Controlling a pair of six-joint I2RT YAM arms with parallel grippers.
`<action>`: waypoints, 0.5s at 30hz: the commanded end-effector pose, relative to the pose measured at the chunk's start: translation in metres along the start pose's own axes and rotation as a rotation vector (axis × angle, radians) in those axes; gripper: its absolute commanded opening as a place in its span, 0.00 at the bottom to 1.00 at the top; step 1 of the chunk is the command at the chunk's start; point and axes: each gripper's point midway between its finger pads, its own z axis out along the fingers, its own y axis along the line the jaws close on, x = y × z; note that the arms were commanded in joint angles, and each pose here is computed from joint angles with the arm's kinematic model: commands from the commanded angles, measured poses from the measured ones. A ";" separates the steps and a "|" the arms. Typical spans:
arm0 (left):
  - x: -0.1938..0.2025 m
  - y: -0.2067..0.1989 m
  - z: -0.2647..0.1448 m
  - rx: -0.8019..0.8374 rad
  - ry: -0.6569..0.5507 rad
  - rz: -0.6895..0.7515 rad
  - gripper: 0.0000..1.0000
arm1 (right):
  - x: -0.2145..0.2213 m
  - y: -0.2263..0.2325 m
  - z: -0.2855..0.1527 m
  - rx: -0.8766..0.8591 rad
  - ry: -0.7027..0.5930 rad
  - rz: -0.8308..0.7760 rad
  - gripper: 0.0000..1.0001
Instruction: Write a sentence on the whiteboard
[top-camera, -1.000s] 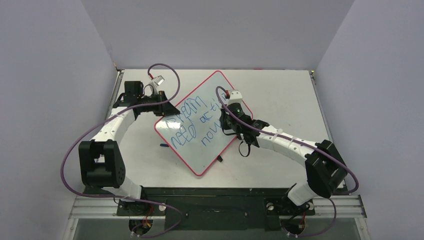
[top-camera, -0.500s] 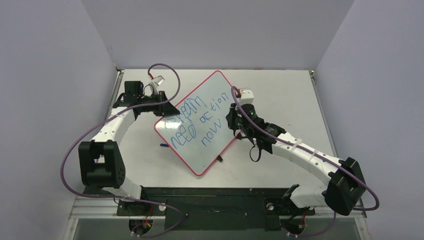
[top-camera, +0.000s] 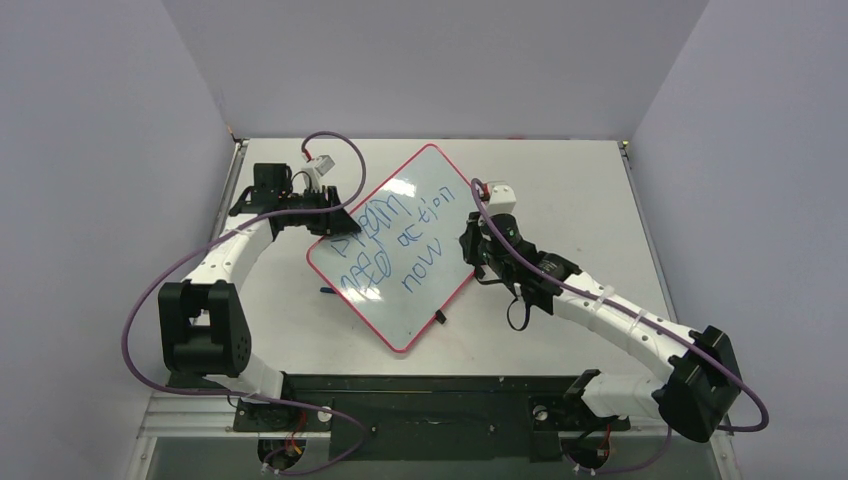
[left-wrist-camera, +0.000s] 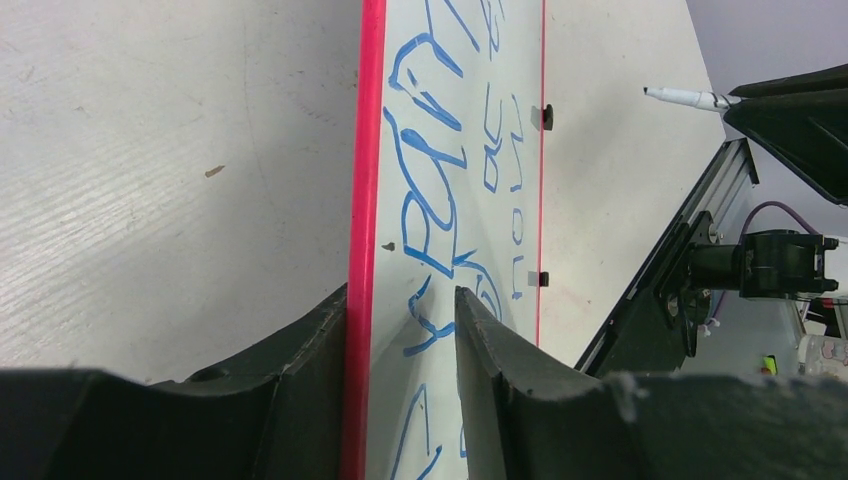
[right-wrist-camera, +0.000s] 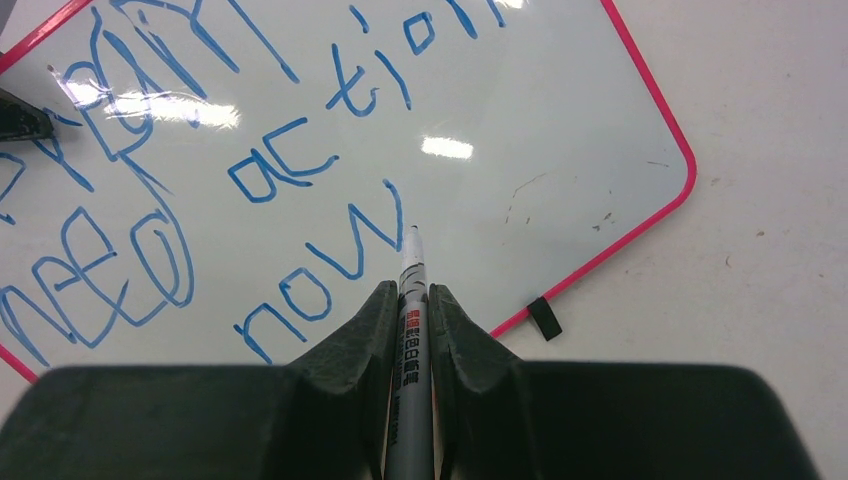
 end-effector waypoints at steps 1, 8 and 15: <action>-0.017 -0.017 -0.009 0.030 -0.052 0.088 0.38 | -0.012 -0.005 -0.007 0.014 -0.047 0.028 0.00; -0.035 -0.019 -0.015 0.033 -0.118 0.094 0.47 | -0.015 -0.005 -0.010 0.011 -0.053 0.026 0.00; -0.053 -0.019 -0.030 -0.018 -0.199 0.104 0.51 | -0.022 -0.007 -0.018 0.017 -0.065 0.017 0.00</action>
